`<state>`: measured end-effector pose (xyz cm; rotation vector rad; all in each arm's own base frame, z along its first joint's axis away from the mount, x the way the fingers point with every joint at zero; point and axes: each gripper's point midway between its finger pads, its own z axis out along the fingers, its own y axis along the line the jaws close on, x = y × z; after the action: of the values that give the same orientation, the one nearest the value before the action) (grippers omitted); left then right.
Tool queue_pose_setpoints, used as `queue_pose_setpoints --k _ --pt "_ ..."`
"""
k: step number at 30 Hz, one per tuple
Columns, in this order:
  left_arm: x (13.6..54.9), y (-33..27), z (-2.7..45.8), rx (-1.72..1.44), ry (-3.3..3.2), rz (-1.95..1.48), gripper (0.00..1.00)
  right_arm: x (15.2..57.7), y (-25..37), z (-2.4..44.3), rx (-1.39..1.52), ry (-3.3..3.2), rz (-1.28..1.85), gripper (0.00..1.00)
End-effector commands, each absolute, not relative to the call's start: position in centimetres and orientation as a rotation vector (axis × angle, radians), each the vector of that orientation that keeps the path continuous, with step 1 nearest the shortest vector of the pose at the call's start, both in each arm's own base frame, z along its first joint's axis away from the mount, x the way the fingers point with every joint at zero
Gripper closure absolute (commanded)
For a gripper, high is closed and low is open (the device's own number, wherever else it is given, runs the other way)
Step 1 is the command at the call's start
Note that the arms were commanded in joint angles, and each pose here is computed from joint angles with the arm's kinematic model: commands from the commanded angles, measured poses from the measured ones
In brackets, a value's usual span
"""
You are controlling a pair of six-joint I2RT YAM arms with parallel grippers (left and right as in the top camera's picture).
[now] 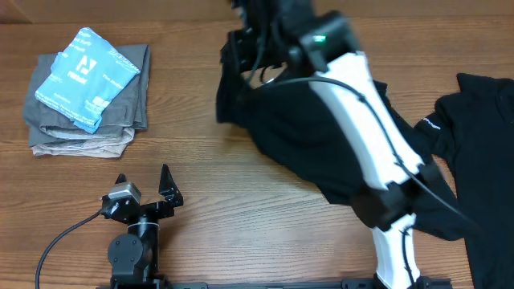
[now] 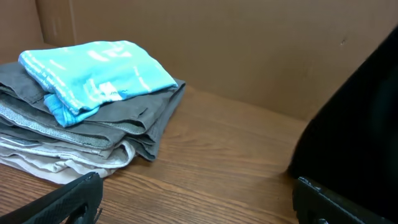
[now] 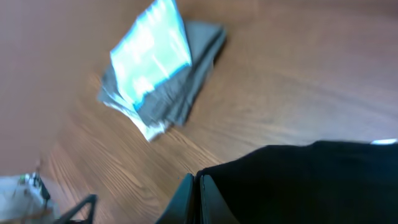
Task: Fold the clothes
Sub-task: 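Lift and drag the black T-shirt leftward to spread it on the table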
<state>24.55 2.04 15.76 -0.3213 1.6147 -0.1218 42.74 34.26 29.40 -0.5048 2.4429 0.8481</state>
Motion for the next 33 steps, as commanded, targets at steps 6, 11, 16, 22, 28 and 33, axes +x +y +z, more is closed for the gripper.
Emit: queue_pose_setpoints --k 6,11,16,22,28,33 --pt "24.5 2.2 15.9 -0.315 1.603 -0.098 0.00 43.2 36.5 24.1 -0.531 2.542 0.838 0.96" --pt "24.5 2.2 15.9 -0.315 1.603 -0.098 0.00 42.6 37.6 22.5 -0.560 2.577 0.836 0.96" --pt "24.5 2.2 15.9 -0.315 1.603 -0.098 0.00 41.9 38.4 22.4 -0.583 2.576 0.841 0.96" --pt "24.5 2.2 15.9 -0.315 1.603 -0.098 0.00 41.8 38.3 22.3 -0.584 2.584 0.839 0.96" --pt "24.5 2.2 15.9 -0.315 1.603 -0.098 0.00 41.9 38.4 22.2 -0.585 2.578 0.841 0.96" --pt "24.6 2.1 15.7 -0.311 1.615 -0.101 0.00 42.3 38.8 20.8 -0.585 2.591 0.837 0.96"
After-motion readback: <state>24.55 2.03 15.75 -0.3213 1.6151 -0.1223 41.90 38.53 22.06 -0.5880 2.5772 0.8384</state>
